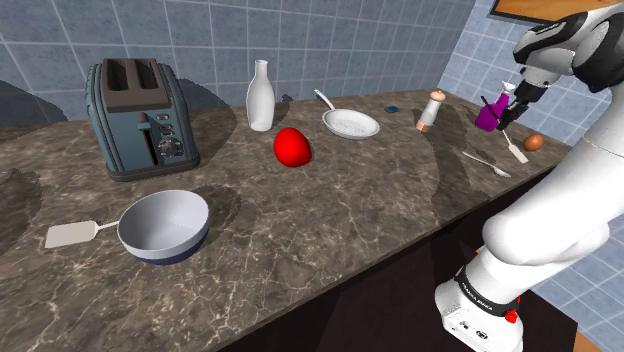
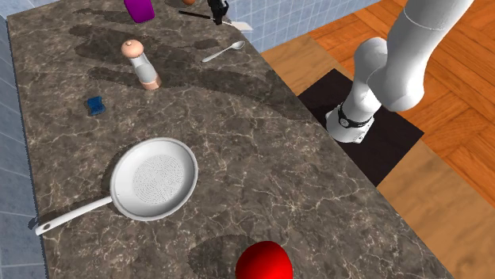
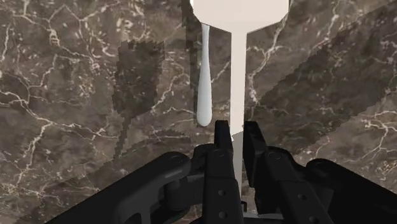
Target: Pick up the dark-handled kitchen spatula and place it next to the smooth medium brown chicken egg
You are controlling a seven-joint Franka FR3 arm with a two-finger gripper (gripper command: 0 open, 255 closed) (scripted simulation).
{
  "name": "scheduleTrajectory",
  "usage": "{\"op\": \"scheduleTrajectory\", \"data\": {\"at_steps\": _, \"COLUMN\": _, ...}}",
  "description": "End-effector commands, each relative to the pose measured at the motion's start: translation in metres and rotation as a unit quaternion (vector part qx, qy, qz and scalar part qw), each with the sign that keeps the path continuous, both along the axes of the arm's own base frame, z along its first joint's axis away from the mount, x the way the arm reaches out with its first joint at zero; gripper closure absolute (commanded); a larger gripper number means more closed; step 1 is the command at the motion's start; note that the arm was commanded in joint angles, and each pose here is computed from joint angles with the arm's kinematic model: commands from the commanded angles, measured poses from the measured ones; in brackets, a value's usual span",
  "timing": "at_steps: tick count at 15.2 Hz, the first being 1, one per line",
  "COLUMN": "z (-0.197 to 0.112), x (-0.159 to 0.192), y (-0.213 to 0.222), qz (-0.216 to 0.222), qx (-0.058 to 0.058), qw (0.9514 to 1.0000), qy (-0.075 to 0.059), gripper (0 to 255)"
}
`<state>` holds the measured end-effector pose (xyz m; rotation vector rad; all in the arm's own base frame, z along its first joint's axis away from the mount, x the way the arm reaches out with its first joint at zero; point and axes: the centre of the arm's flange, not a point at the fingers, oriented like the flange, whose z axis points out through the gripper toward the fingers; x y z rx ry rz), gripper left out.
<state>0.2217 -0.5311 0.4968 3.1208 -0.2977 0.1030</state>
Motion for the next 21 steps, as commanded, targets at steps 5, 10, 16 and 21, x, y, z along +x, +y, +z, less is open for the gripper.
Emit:
{"op": "scheduleTrajectory", "data": {"at_steps": 5, "z": -0.002, "x": -0.039, "y": -0.07, "qz": 0.001, "qx": 0.0, "qw": 1.0, "qy": 0.0, "gripper": 255}}
{"op": "scheduleTrajectory", "data": {"at_steps": 10, "z": -0.002, "x": -0.071, "y": -0.128, "qz": 0.001, "qx": 0.0, "qw": 1.0, "qy": 0.0, "gripper": 255}}
{"op": "scheduleTrajectory", "data": {"at_steps": 16, "z": -0.007, "x": -0.105, "y": -0.189, "qz": 0.001, "qx": 0.0, "qw": 1.0, "qy": 0.0, "gripper": 255}}
{"op": "scheduleTrajectory", "data": {"at_steps": 21, "z": -0.034, "x": -0.105, "y": -0.189, "qz": 0.001, "qx": 0.0, "qw": 1.0, "qy": 0.0, "gripper": 255}}
